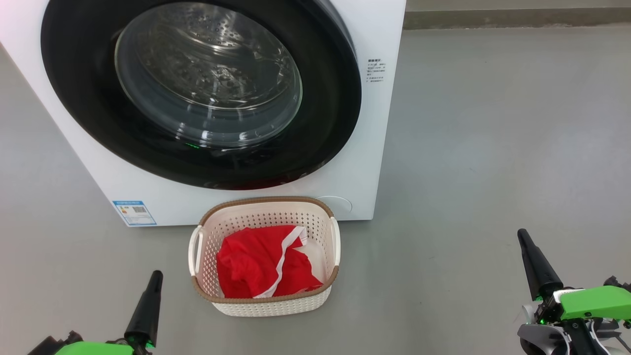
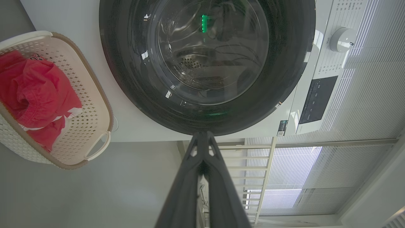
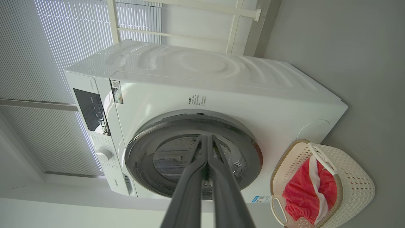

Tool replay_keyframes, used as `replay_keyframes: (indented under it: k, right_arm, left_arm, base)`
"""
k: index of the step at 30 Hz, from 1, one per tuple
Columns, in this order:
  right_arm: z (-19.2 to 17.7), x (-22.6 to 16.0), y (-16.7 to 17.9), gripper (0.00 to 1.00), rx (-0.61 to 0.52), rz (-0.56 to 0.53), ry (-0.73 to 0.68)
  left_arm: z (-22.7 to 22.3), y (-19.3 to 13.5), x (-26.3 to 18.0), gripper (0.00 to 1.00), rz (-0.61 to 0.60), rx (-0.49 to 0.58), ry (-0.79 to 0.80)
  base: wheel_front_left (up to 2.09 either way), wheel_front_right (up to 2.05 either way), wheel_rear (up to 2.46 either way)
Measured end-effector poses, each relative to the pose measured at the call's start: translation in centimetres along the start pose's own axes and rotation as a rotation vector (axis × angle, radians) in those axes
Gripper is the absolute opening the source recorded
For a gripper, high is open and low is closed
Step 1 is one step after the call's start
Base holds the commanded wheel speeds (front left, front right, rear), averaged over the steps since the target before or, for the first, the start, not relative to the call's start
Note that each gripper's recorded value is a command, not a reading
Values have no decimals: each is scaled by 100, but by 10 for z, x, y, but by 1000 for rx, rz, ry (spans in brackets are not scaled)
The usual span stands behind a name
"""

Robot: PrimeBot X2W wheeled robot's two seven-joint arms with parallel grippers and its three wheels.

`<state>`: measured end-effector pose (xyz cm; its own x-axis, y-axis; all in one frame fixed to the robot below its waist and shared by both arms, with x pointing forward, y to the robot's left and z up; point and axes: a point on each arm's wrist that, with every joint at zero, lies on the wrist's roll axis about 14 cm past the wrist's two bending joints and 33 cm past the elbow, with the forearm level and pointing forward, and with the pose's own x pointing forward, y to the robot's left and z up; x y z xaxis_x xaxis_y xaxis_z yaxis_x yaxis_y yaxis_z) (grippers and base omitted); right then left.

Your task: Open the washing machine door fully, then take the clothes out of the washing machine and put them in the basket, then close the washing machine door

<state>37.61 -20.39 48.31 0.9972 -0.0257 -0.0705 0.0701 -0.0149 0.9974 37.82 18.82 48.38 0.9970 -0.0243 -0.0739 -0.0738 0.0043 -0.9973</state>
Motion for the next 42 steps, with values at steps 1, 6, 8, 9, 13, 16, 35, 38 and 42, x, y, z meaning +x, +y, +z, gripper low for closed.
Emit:
replay_keyframes:
  k: [1, 6, 8, 9, 13, 16, 35, 38, 42]
  right_arm:
    - [0, 0, 0, 0, 0, 0, 0]
    - [0, 0, 0, 0, 0, 0, -1]
    - [0, 0, 0, 0, 0, 0, -1]
    - [0, 0, 0, 0, 0, 0, -1]
    - [0, 0, 0, 0, 0, 0, -1]
    - [0, 0, 0, 0, 0, 0, -1]
    - [1, 0, 0, 0, 1, 0, 1]
    - [0, 0, 0, 0, 1, 0, 4]
    - [0, 0, 0, 0, 1, 0, 4]
  left_arm:
    - [0, 0, 0, 0, 0, 0, 0]
    - [0, 0, 0, 0, 0, 0, -1]
    - [0, 0, 0, 0, 0, 0, -1]
    - [0, 0, 0, 0, 0, 0, -1]
    - [1, 0, 0, 0, 0, 0, -2]
    - [0, 0, 0, 0, 0, -1, 0]
    - [0, 0, 0, 0, 0, -1, 4]
    - [0, 0, 0, 0, 0, -2, 4]
    - [0, 0, 0, 0, 0, -2, 4]
  base:
    - [0, 0, 0]
    - [0, 0, 0]
    - [0, 0, 0]
    - [0, 0, 0]
    - [0, 0, 0]
    - [0, 0, 0]
    - [0, 0, 0]
    - [0, 0, 0]
    - [0, 0, 0]
